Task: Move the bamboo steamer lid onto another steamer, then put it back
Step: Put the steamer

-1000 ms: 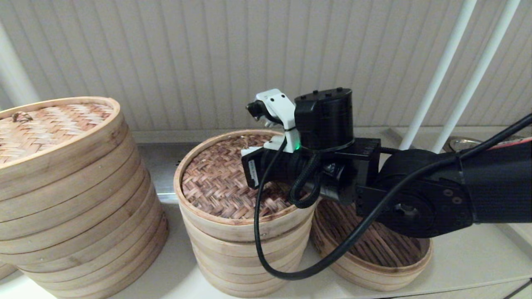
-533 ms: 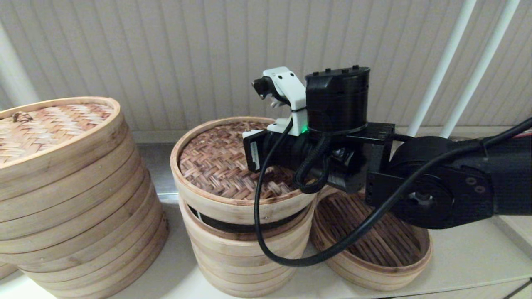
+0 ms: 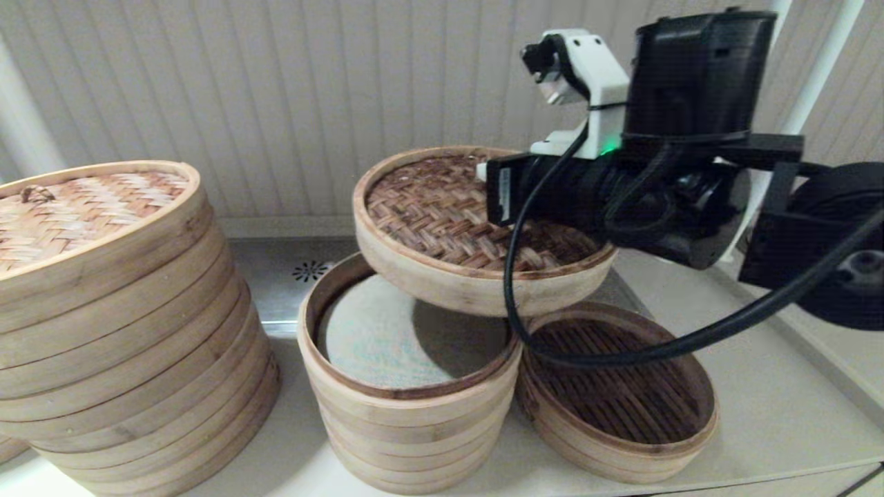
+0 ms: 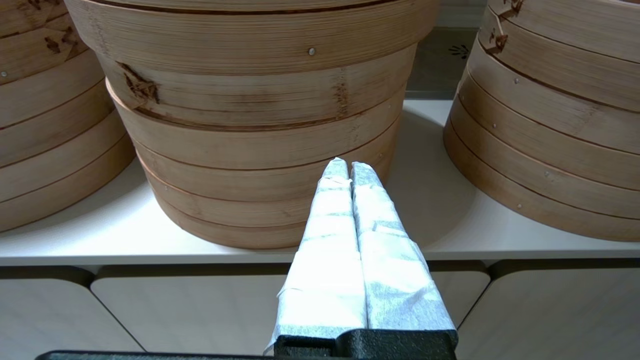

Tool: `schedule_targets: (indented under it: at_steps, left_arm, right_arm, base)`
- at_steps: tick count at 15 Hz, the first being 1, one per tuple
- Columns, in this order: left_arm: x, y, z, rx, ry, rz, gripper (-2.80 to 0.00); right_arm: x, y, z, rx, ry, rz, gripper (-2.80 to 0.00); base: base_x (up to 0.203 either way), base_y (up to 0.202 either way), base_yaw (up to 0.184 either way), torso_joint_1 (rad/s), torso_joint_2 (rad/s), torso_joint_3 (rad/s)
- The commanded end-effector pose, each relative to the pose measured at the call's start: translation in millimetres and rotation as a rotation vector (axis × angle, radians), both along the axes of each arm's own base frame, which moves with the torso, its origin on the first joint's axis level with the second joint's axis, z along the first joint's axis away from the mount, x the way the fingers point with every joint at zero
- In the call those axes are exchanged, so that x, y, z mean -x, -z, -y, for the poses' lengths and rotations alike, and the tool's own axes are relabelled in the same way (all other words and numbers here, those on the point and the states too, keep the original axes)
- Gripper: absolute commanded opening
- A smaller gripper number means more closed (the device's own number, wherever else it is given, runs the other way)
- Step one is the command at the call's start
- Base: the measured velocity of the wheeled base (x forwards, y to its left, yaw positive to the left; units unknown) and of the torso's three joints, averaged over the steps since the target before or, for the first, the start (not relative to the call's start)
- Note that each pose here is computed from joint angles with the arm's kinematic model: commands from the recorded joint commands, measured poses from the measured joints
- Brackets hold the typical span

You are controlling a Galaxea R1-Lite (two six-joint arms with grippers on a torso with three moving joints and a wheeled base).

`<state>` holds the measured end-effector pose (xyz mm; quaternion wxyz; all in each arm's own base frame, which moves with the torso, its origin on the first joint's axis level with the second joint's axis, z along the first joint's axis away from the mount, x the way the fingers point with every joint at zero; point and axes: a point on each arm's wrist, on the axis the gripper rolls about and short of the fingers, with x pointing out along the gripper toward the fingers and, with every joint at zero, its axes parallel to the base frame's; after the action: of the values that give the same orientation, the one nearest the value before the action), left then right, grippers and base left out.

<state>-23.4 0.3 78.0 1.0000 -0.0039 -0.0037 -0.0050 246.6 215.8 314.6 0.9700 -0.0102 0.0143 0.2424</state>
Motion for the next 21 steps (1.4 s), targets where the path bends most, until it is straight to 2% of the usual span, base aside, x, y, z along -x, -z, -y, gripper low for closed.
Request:
schedule_targets:
  at_steps: [1,5,8,11,14,17,21]
  left_arm:
    - [0.0,0.0,0.0,0.0,-0.001,0.0,-2.8]
    - [0.0,0.0,0.0,0.0,-0.001,0.0,-2.8]
    - [0.0,0.0,0.0,0.0,0.001,0.0,-2.8]
    - [0.0,0.0,0.0,0.002,-0.001,0.0,-2.8]
    - [0.0,0.0,0.0,0.0,-0.001,0.0,-2.8]
    - [0.0,0.1,0.0,0.002,-0.001,-0.001,-2.8]
    - [0.0,0.1,0.0,0.0,-0.001,-0.001,-2.8]
  right_arm:
    - [6.9,-21.6,37.0,-0.034,0.08,0.043,-2.8]
    - [-8.4,-7.9,94.9,-0.025,0.306,0.001,-2.8]
    - [-8.4,11.9,131.1,-0.051,0.429,-0.069,-2.8]
    - [-11.6,41.2,156.6,-0.04,0.527,-0.164,-2.8]
    - [-11.4,66.8,169.9,-0.067,0.556,-0.251,-2.8]
    - [-13.5,89.4,175.3,-0.086,0.556,-0.242,-2.8]
    - [-20.4,128.4,172.7,-0.096,0.528,-0.314,-2.8]
  base:
    - [0.0,0.0,0.0,0.0,0.0,0.0]
    - [0.0,0.0,0.0,0.0,0.0,0.0]
    - [0.0,0.0,0.0,0.0,0.0,0.0]
    - [0.0,0.0,0.0,0.0,0.0,0.0]
    - [0.0,0.0,0.0,0.0,0.0,0.0]
    - [0.0,0.0,0.0,0.0,0.0,0.0]
    - [0.0,0.0,0.0,0.0,0.0,0.0]
